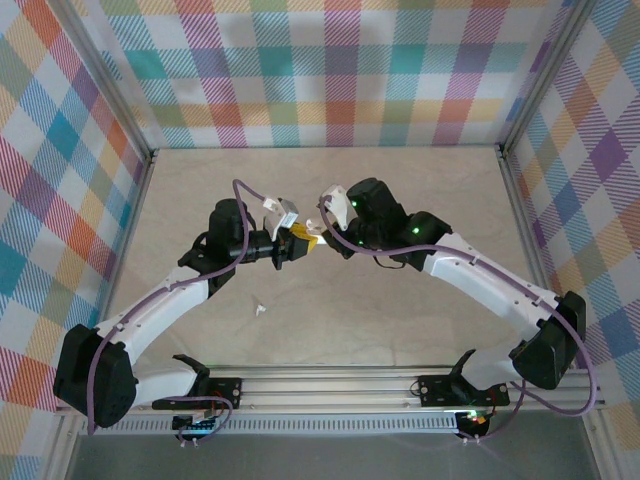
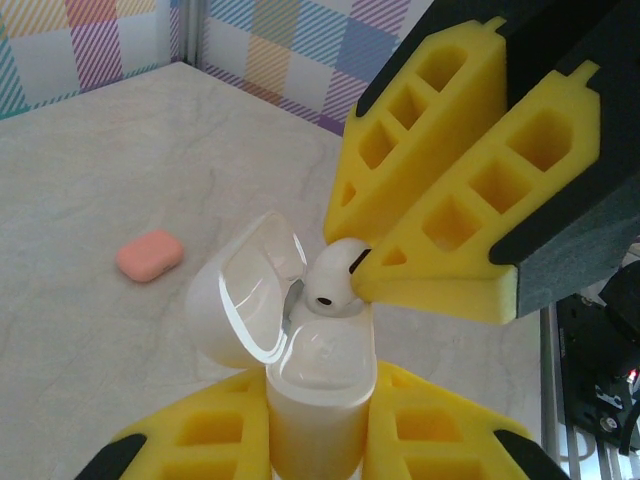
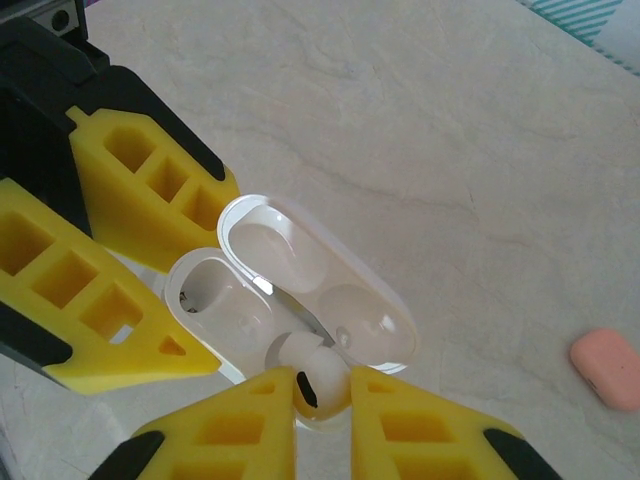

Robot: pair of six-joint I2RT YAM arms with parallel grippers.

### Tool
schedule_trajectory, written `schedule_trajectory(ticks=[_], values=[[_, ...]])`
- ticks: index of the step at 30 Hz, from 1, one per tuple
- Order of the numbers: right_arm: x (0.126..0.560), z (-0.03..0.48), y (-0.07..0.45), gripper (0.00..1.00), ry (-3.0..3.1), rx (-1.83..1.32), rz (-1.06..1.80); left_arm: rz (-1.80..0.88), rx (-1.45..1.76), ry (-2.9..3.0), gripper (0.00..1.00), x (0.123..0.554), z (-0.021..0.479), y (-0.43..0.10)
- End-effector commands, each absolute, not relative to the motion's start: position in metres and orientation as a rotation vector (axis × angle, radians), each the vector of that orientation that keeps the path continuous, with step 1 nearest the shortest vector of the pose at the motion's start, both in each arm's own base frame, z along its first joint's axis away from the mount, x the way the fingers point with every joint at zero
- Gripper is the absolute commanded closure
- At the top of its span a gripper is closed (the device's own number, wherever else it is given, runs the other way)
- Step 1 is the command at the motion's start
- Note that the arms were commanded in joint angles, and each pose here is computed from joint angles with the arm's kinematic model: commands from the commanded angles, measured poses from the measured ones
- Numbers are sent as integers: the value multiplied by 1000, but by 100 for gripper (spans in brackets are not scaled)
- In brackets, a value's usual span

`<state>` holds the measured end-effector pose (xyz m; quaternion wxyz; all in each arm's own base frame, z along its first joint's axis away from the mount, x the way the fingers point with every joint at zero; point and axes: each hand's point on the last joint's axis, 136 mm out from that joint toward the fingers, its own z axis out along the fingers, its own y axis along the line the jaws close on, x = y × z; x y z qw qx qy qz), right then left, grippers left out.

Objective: Insert the wireless bluetooth earbuds into the charging case

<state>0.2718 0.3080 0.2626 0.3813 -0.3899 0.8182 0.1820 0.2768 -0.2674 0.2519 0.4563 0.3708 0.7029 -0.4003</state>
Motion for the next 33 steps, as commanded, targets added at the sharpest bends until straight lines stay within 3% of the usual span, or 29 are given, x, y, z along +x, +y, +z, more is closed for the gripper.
schedule_trajectory(ticks=[1,27,33], values=[[258,256,318,76,2087,-1073,541,-987,919,1609,100,274,289,-272],[257,299,315,64,2090,-949,646,-964,899,1621,100,277,287,-269],[259,319,310,69,2105,-852,764,-950,897,1616,100,276,286,-267]])
